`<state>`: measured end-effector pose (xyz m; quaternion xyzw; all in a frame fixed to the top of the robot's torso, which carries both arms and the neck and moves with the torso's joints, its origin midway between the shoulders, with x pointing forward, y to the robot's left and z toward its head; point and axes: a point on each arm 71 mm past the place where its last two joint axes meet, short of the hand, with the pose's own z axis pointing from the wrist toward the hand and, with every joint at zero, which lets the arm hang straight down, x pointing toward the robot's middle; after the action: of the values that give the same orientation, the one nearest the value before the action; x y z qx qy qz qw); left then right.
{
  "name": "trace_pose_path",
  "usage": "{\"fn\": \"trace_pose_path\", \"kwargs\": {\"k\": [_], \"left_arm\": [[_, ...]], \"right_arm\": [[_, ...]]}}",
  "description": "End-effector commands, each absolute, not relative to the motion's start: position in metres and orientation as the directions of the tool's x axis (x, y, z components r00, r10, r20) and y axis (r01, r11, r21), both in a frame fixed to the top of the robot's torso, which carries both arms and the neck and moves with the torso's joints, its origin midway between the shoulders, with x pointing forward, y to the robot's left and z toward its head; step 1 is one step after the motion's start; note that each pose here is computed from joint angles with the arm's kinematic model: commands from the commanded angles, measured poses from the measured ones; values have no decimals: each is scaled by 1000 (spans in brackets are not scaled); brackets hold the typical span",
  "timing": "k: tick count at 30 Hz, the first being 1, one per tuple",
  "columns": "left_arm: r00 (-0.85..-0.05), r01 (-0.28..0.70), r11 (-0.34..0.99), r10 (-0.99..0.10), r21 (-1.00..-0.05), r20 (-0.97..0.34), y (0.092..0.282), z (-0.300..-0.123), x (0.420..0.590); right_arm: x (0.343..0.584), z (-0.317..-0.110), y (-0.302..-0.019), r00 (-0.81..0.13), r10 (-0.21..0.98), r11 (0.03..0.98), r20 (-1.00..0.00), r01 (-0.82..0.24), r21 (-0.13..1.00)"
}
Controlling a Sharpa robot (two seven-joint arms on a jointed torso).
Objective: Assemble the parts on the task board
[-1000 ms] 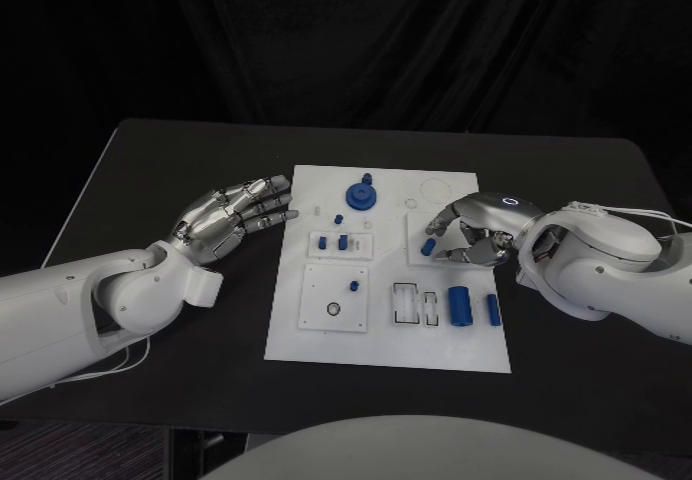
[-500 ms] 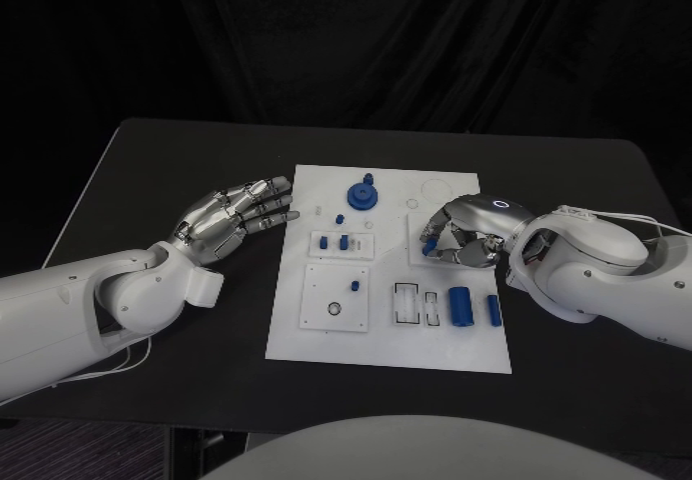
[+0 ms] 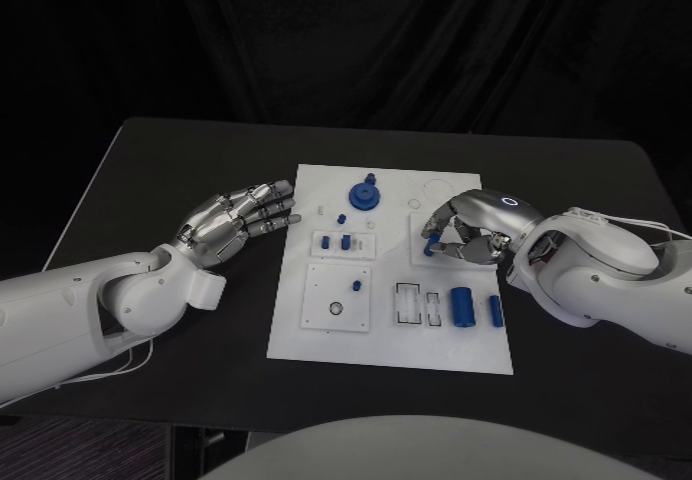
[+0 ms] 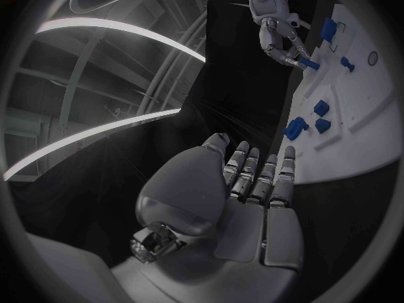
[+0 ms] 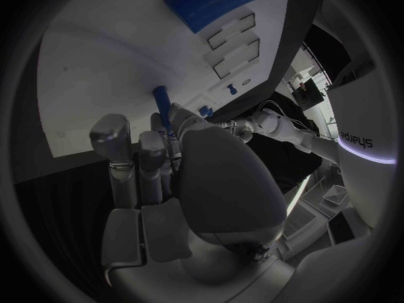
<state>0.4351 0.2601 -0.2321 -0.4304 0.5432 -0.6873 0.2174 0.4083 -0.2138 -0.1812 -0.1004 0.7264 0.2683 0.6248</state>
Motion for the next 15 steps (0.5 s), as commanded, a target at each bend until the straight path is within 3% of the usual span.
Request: {"fn": "trace_pose_path", "kwargs": {"k": [1, 15], "left_arm": [[-543, -167, -334, -754, -928, 369, 259, -232, 434], [-536, -172, -333, -758, -927, 372, 261, -235, 431]], "right_arm": [[405, -176, -214, -148, 235, 826, -961, -491, 278], [376, -155, -203, -113, 322, 755, -940, -568, 327]]}}
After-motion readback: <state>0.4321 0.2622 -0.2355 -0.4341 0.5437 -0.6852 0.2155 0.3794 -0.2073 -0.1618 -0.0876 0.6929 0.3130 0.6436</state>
